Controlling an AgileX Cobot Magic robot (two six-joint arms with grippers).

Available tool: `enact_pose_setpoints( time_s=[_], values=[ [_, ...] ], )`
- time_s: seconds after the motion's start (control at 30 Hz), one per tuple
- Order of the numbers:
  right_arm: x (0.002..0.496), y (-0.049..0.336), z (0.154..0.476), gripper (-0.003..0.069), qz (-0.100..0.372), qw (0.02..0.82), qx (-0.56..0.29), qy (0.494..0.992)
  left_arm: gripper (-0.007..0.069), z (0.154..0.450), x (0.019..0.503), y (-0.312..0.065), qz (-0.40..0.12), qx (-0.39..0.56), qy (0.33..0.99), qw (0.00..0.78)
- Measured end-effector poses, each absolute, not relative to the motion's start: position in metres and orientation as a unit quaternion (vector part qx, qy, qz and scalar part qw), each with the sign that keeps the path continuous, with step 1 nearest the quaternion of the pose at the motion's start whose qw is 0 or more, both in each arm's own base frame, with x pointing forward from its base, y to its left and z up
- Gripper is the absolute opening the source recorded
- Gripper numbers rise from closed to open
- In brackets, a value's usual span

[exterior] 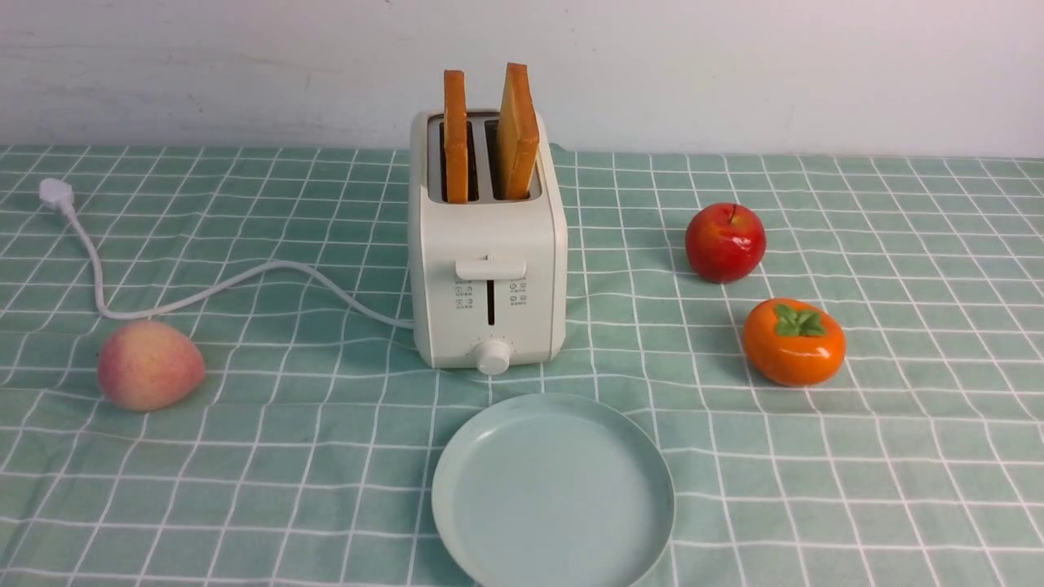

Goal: Take toasted bread from bread machine on blue coffee table place on plate.
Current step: 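Grasp the toast slice in the toaster and pull it up out of the slot with the right gripper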

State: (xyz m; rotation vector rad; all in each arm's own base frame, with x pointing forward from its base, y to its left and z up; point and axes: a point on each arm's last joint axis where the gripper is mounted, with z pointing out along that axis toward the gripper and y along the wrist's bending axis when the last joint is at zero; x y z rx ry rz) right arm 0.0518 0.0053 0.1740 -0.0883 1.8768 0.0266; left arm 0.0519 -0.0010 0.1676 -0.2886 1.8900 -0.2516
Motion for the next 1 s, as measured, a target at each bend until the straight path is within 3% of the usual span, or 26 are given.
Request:
enact_pose_setpoints(
  time_s=[0.77,1.0],
  values=[
    [0.0518,0.0052,0.1739,0.0239,0.011,0.590,-0.038,0.807,0.0193,0.1676,0.0519,-0.0010,-0.107,-0.123,0.805,0.570],
    [0.0519,0.0028,0.1738,0.0240,-0.019,0.589,-0.056,0.806,0.0197,0.1676,0.0519,-0.0010,-0.107,-0.123,0.805,0.570]
  ],
)
